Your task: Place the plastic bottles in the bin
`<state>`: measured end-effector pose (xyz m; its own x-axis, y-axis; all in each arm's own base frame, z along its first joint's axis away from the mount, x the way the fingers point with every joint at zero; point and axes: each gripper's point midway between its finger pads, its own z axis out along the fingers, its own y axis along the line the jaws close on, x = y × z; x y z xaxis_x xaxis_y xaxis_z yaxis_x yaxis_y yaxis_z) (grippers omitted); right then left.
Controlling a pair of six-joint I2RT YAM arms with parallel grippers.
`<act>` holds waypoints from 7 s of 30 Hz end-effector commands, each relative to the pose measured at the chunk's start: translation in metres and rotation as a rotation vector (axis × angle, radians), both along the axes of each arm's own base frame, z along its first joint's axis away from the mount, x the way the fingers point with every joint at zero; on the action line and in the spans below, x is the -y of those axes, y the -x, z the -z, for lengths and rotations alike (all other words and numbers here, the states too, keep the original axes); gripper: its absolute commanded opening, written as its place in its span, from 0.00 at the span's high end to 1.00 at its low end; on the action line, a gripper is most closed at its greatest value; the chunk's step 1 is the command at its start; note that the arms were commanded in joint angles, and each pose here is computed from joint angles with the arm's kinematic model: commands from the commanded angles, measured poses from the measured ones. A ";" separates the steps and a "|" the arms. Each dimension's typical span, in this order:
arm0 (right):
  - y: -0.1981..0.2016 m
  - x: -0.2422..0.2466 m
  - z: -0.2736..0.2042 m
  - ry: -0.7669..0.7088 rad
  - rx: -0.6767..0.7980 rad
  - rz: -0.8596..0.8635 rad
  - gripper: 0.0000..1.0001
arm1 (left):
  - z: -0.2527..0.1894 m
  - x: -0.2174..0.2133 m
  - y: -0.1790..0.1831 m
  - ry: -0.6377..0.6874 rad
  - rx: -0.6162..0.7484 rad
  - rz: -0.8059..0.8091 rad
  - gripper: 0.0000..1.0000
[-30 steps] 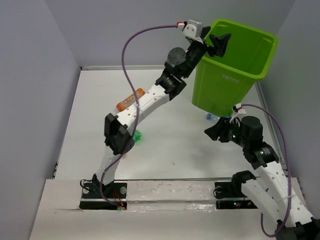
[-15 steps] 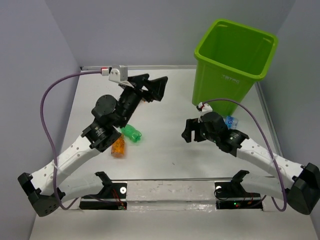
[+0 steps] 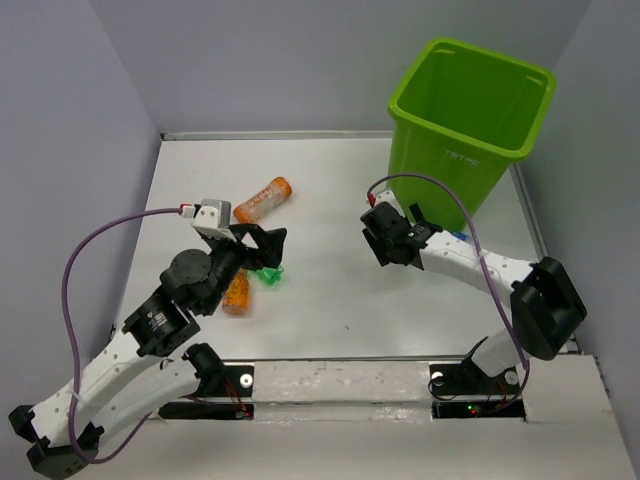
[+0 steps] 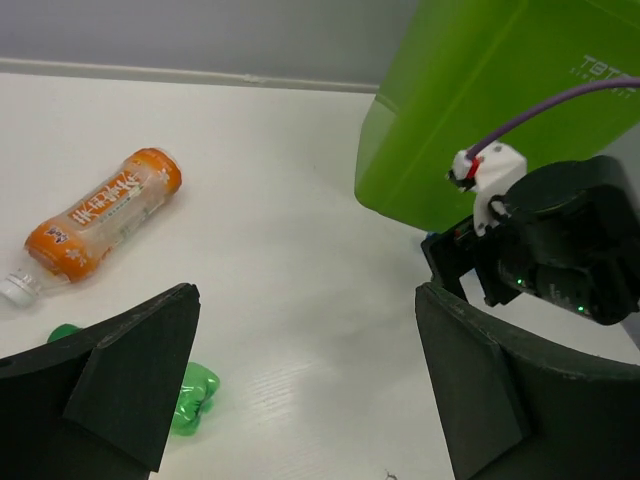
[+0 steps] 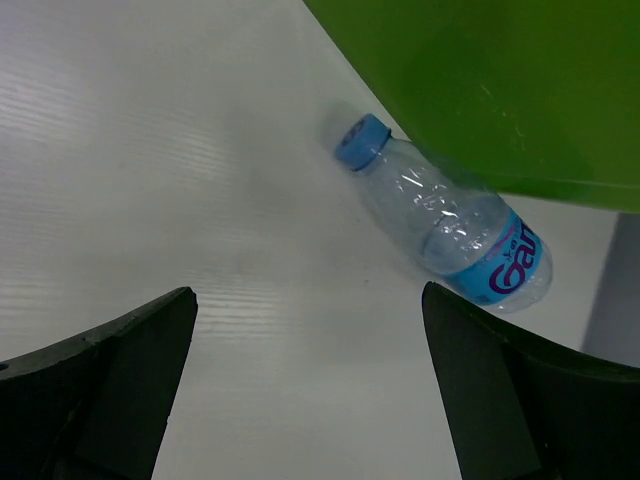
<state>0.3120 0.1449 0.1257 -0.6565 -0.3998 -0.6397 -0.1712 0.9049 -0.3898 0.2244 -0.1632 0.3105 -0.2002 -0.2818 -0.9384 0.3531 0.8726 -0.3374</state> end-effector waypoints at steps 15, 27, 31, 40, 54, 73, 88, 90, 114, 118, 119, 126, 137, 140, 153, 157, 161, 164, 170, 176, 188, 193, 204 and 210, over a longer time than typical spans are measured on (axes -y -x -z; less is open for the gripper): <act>-0.034 0.079 0.033 0.534 -0.138 0.014 0.00 | -0.010 -0.007 0.008 -0.007 0.086 0.055 0.01; -0.077 0.099 0.054 0.518 -0.066 0.021 0.08 | -0.008 -0.009 0.004 -0.018 0.089 0.041 0.01; -0.077 0.096 0.067 0.505 -0.091 0.008 0.14 | -0.010 -0.012 0.003 -0.012 0.096 0.035 0.01; -0.060 0.100 0.082 0.459 -0.142 0.066 0.45 | -0.010 -0.015 0.003 -0.010 0.099 0.021 0.01; -0.017 -0.030 -0.002 0.325 0.052 -0.096 0.73 | -0.003 -0.019 -0.004 -0.028 0.079 -0.019 0.01; -0.028 -0.058 -0.457 -0.327 1.060 -0.274 0.80 | 0.028 -0.060 -0.054 -0.165 -0.058 -0.297 0.01; -0.132 0.099 -0.410 -0.369 1.031 0.111 0.07 | 0.031 -0.027 -0.125 -0.379 -0.209 -0.217 0.01; -0.128 0.100 -0.415 -0.362 1.023 0.109 0.01 | 0.042 -0.025 -0.146 -0.431 -0.250 -0.199 0.01; 0.072 -0.175 -0.244 -0.940 0.366 -0.778 0.07 | 0.180 -0.018 -0.266 -0.740 -0.422 0.030 0.01; 0.077 -0.191 -0.215 -0.888 0.314 -0.768 0.07 | 0.197 -0.018 -0.273 -0.747 -0.471 0.062 0.01; 0.079 -0.193 -0.213 -0.886 0.306 -0.767 0.07 | 0.207 -0.017 -0.275 -0.745 -0.490 0.074 0.01; 0.079 -0.196 -0.200 -0.865 0.285 -0.745 0.07 | 0.243 -0.023 -0.289 -0.781 -0.582 0.028 0.01; 0.076 -0.198 -0.165 -0.808 0.217 -0.705 0.07 | 0.237 -0.028 -0.305 -0.764 -0.555 -0.041 0.32; 0.078 -0.188 -0.155 -0.796 0.213 -0.675 0.07 | 0.198 -0.021 -0.313 -0.703 -0.487 -0.055 0.46; 0.111 -0.143 -0.072 -0.784 0.081 -0.565 0.09 | -0.118 0.062 -0.247 -0.136 0.132 0.186 0.56; 0.121 -0.136 -0.055 -0.812 0.042 -0.545 0.10 | -0.188 0.099 -0.203 -0.012 0.273 0.296 0.57; 0.124 -0.129 -0.040 -0.795 0.027 -0.510 0.10 | -0.269 0.147 -0.147 0.144 0.490 0.420 0.58; 0.127 -0.129 -0.034 -0.790 0.015 -0.511 0.09 | -0.301 0.172 -0.123 0.232 0.553 0.487 0.58; 0.132 -0.136 -0.030 -0.785 -0.009 -0.526 0.09 | -0.337 0.208 -0.133 0.380 0.630 0.508 0.55; 0.132 -0.142 -0.016 -0.762 -0.034 -0.531 0.09 | -0.359 0.222 -0.135 0.734 0.757 0.596 0.55; 0.134 -0.151 -0.012 -0.766 -0.043 -0.540 0.09 | -0.303 0.261 -0.187 0.760 0.748 0.456 0.19; 0.128 -0.156 -0.011 -0.747 -0.041 -0.536 0.09 | -0.287 0.276 -0.191 0.731 0.710 0.486 0.01; 0.105 -0.173 -0.021 -0.715 -0.002 -0.499 0.08 | -0.345 0.216 -0.152 0.444 0.778 0.365 0.01; 0.075 -0.218 -0.035 -0.759 0.035 -0.466 0.08 | -0.306 0.121 -0.121 0.240 0.569 0.122 0.01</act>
<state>0.2122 0.3235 0.1210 -0.5634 -0.1970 -0.8024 -0.5903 0.7755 0.2240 0.3960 -0.3846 0.5750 0.1251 -0.5460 -0.8284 0.7656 0.5842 -0.2694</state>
